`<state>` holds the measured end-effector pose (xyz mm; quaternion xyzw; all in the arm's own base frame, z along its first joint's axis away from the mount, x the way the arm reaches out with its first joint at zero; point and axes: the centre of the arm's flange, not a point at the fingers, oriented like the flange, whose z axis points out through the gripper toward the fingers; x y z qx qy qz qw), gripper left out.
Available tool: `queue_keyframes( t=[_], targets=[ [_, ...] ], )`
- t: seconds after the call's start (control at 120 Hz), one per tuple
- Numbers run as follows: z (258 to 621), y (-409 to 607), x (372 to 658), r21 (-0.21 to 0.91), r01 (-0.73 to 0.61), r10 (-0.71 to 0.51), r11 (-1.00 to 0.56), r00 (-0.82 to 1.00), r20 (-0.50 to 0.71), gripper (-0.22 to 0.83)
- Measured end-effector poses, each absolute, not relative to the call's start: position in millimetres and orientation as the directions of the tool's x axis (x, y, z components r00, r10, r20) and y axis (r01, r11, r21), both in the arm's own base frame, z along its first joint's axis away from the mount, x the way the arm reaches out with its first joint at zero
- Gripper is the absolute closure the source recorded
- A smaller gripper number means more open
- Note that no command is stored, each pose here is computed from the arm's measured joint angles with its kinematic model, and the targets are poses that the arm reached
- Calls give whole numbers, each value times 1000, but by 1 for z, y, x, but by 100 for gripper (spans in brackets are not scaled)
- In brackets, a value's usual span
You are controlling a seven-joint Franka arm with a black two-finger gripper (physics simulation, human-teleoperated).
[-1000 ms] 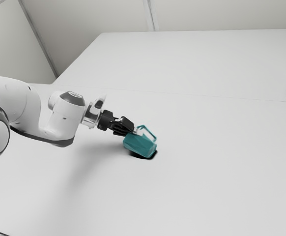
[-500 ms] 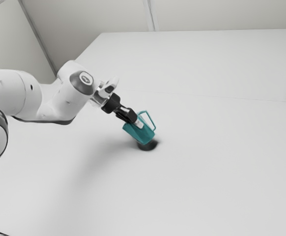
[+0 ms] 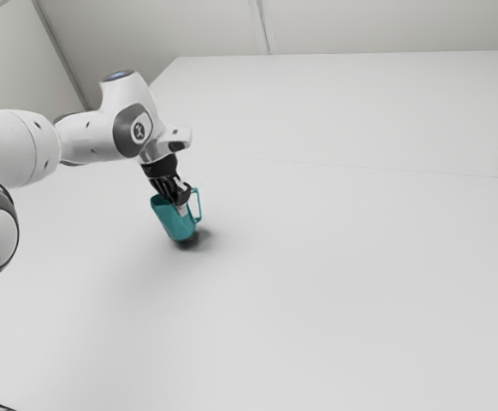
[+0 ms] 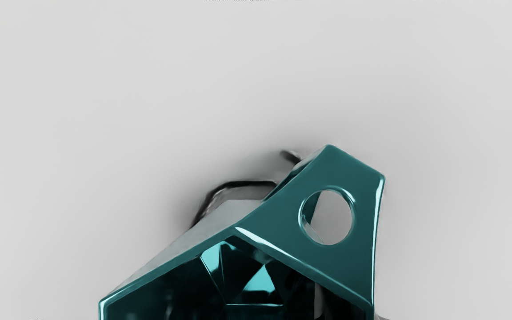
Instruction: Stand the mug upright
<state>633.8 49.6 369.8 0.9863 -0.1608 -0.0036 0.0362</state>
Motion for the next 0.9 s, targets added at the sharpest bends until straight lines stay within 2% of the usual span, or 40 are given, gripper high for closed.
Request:
queue_keyframes(
  t=[0.4, 0.567, 0.642, 0.775, 0.9],
  targets=[
    [349, 65, 628, 37, -107, -105, -994, 993, 60, 77],
    [349, 65, 629, 37, -62, -60, -997, 996, 70, 42],
    [352, 65, 630, 38, -46, -43, -998, 996, 76, 29],
    [383, 61, 633, 29, -37, -33, -999, 992, 125, 16],
    [451, 51, 648, -4, -58, -58, -998, 977, 207, 9]
  ],
)
